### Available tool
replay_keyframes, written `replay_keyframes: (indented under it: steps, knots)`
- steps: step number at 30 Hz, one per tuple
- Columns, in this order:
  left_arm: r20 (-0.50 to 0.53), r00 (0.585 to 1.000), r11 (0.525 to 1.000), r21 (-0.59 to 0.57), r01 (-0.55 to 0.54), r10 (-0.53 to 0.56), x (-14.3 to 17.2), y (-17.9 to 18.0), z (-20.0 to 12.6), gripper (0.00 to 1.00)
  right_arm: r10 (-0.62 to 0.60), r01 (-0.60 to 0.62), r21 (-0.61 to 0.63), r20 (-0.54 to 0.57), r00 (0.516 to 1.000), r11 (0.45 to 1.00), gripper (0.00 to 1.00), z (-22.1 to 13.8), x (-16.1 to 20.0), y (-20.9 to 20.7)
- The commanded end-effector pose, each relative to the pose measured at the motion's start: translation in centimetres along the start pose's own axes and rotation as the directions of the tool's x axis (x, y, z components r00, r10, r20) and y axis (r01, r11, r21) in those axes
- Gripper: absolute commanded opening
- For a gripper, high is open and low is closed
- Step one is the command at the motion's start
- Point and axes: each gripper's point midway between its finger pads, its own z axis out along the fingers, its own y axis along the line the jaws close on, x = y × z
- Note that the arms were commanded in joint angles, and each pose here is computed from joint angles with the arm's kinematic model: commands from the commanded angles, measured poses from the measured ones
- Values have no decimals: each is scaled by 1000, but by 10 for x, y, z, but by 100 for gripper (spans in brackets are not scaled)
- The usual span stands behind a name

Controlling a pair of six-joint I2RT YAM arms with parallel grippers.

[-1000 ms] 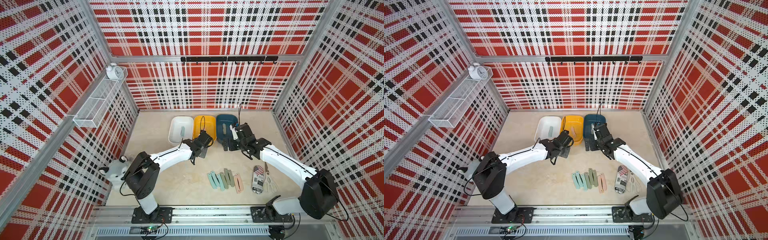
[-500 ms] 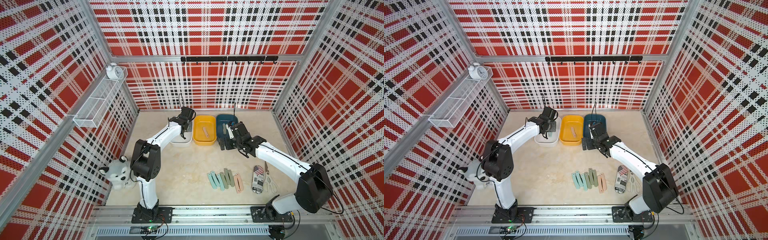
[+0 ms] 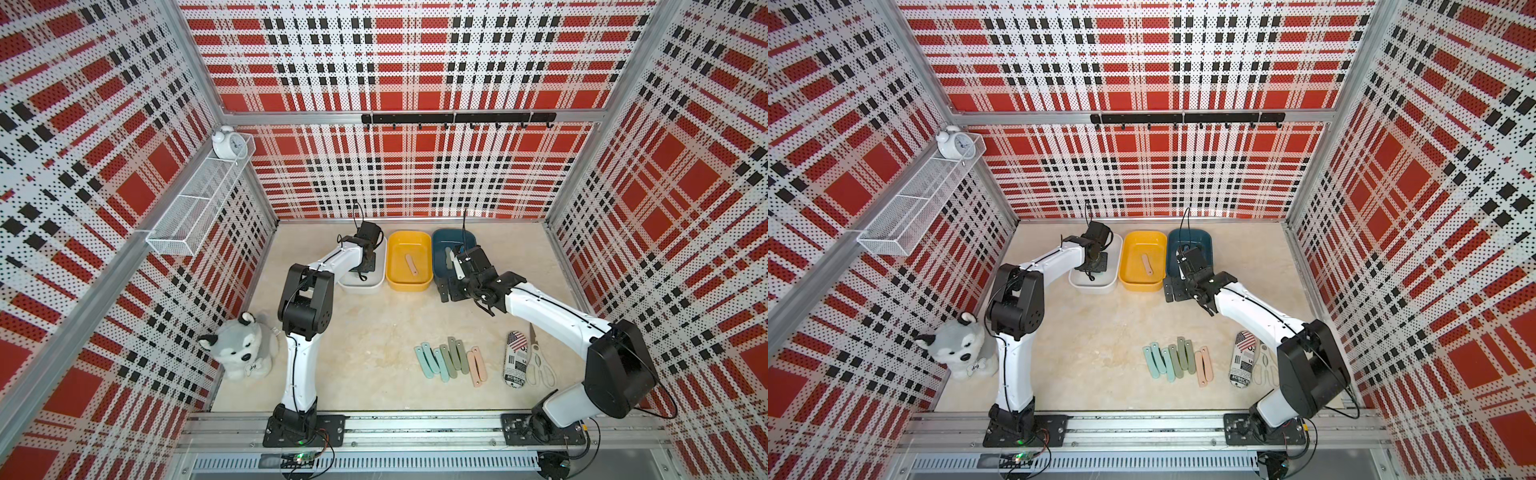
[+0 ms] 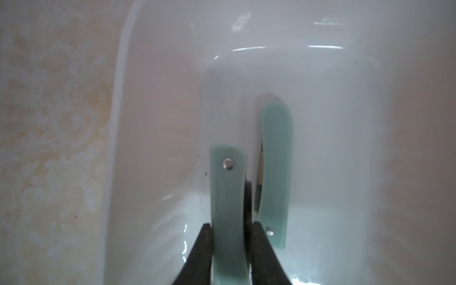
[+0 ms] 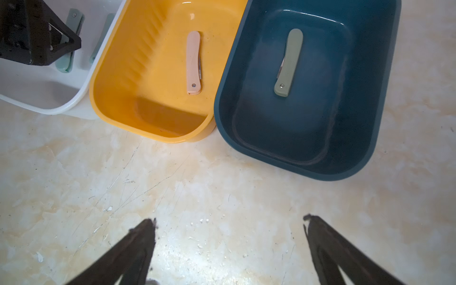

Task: Place the fruit knives into the storage box by color
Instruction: Place the fruit knife in the storage box.

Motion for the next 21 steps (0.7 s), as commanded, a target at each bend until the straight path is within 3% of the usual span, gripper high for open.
replay_keyframes:
  steps: [1, 21]
  knots:
    - [8, 1000, 1000, 8, -3, 3, -9, 0, 5, 21, 2, -2, -6, 24, 1000, 1000, 100, 1, -9, 1]
    - [-29, 1000, 1000, 30, -5, 5, -5, -2, 30, 24, -5, 4, 8, 65, 998, 1000, 100, -18, -22, -1]
